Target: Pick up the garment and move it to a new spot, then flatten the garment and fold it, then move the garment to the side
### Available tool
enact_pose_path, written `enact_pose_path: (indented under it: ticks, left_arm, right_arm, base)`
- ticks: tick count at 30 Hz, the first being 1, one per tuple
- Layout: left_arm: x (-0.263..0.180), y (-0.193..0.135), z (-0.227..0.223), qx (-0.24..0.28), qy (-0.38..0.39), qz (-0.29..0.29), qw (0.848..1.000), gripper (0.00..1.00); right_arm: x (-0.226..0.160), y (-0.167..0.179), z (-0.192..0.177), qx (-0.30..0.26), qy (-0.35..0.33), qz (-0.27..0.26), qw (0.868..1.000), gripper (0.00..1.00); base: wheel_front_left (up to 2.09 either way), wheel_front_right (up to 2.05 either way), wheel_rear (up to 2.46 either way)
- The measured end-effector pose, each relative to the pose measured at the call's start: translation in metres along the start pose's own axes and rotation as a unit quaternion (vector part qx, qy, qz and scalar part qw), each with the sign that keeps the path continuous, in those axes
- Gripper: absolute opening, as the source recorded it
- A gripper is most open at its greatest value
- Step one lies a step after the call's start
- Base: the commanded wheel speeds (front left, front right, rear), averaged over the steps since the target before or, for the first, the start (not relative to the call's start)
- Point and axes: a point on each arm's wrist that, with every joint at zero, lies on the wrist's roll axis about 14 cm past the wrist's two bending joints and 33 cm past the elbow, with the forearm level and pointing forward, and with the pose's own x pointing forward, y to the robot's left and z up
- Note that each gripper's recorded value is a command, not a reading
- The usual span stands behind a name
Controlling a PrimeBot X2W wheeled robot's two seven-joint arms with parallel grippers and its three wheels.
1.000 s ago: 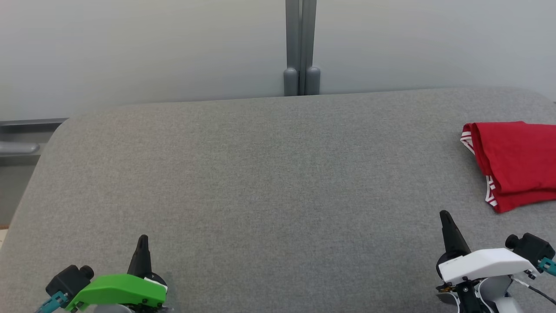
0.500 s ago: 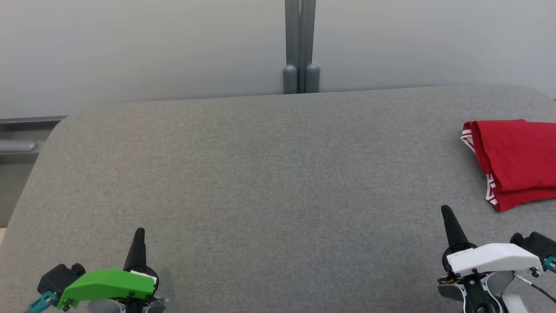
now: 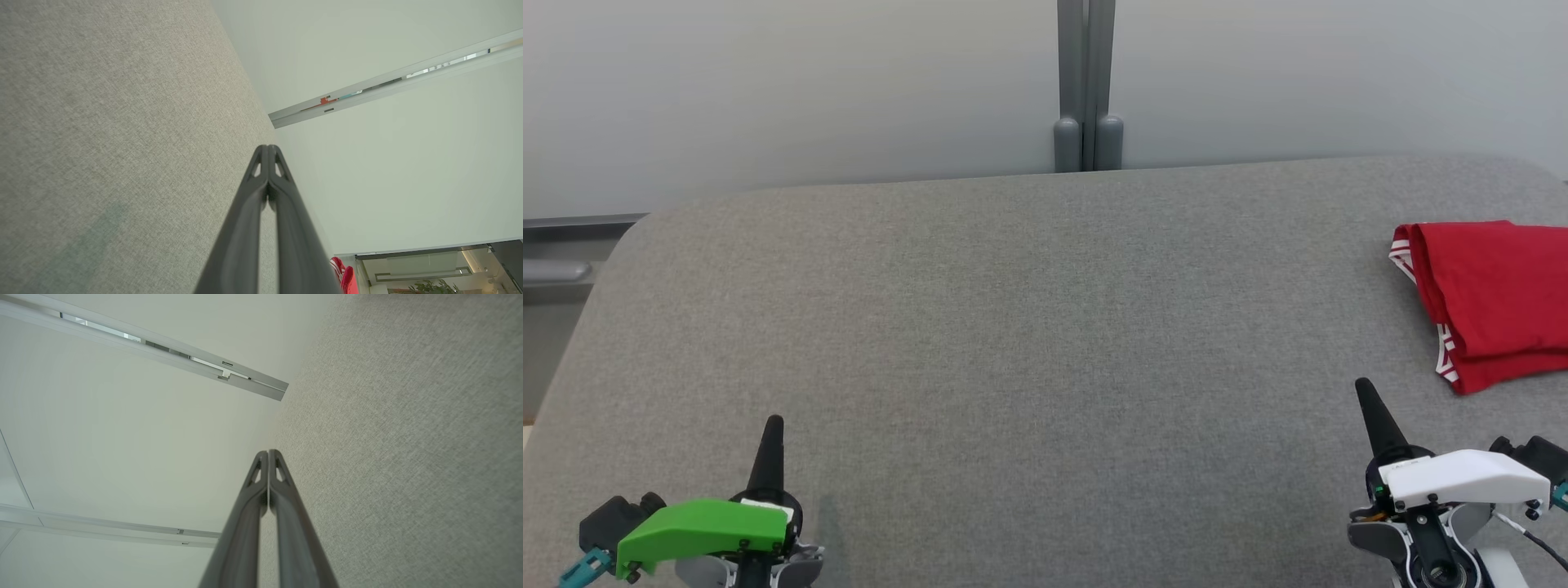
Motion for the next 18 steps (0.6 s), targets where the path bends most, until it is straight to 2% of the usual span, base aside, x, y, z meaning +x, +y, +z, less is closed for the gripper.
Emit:
enact_pose_path:
  ticks: [18]
  left_arm:
    - [0.0051, -0.0076, 0.0079, -0.072, -0.003, -0.021, 0.997, 0.0]
  right_arm:
    - [0.0047, 0.003, 0.0045, 0.078, -0.002, 0.006, 0.997, 0.0]
  base:
    - [0.0, 0.0, 0.0]
